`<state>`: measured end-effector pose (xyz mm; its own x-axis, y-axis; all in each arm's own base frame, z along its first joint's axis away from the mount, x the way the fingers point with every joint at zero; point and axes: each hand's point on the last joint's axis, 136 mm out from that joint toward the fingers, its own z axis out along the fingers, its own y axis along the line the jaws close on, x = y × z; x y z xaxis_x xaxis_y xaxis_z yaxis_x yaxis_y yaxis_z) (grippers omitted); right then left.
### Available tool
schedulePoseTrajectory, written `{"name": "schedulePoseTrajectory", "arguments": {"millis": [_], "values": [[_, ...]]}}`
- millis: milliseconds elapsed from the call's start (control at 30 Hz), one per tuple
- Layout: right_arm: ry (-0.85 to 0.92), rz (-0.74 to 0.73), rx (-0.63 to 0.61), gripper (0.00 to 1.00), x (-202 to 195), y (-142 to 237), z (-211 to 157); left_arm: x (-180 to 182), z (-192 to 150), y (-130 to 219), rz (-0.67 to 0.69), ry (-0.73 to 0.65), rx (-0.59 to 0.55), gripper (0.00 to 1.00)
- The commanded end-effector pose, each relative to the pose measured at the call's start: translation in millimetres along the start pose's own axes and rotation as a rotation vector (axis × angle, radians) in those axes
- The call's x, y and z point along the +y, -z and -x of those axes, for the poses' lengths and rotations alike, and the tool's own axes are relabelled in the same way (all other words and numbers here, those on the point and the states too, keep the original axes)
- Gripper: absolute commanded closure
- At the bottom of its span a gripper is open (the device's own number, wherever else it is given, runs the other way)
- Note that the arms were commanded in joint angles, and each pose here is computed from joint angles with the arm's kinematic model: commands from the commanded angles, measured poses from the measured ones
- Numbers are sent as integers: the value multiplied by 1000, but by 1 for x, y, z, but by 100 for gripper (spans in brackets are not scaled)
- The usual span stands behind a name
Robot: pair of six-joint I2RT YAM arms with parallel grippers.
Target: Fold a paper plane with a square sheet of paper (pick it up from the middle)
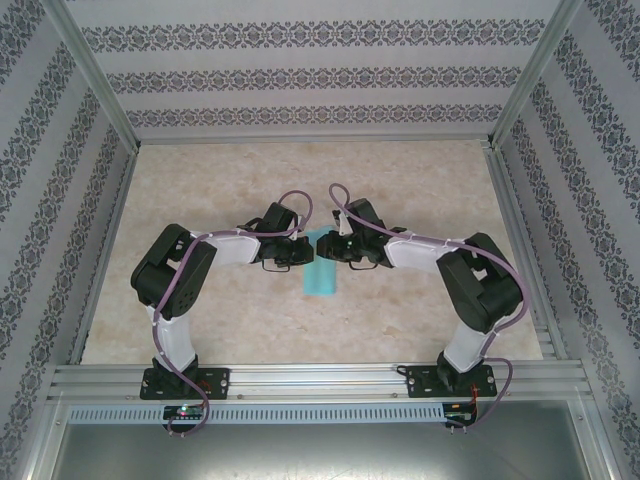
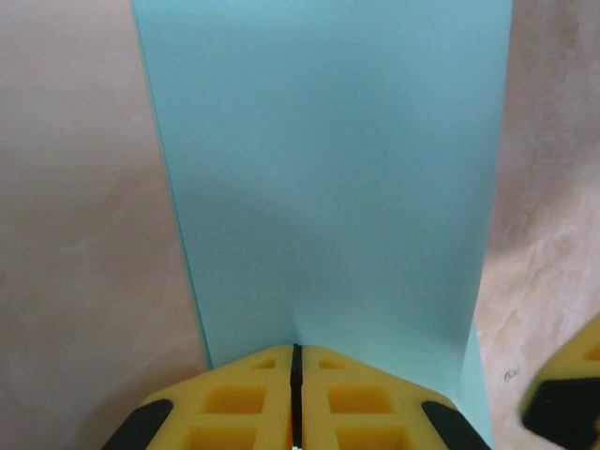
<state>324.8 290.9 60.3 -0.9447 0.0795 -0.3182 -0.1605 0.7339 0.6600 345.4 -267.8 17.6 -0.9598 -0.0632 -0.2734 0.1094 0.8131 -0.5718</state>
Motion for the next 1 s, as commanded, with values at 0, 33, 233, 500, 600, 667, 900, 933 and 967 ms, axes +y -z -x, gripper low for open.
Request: {"name": "schedulePoseTrajectory", "arguments": {"millis": [0,33,233,500,600,667,900,933,967], "values": [[-10,1,22,76,-1,-11,0,56,-43,-12,209,40,127,89],[-7,-22,32,76,-6,-12,-1,56,-44,-12,208,39,129,88],[18,-169,62,76,-34,-6,-8,56,-43,-12,209,37,130,88],[45,-272,107,76,-58,-9,-16,56,-42,-13,207,35,134,89],[54,-306,113,77,-64,-8,-18,56,-42,-13,212,34,134,89],[65,-333,117,77,-68,-6,-18,57,-43,-13,213,33,136,89],[88,-326,94,77,-62,1,-14,57,-44,-14,213,34,142,89],[86,-295,84,77,-55,1,-12,57,-43,-14,215,34,141,89],[80,-252,70,77,-46,2,-10,57,-44,-15,215,31,143,89]]}}
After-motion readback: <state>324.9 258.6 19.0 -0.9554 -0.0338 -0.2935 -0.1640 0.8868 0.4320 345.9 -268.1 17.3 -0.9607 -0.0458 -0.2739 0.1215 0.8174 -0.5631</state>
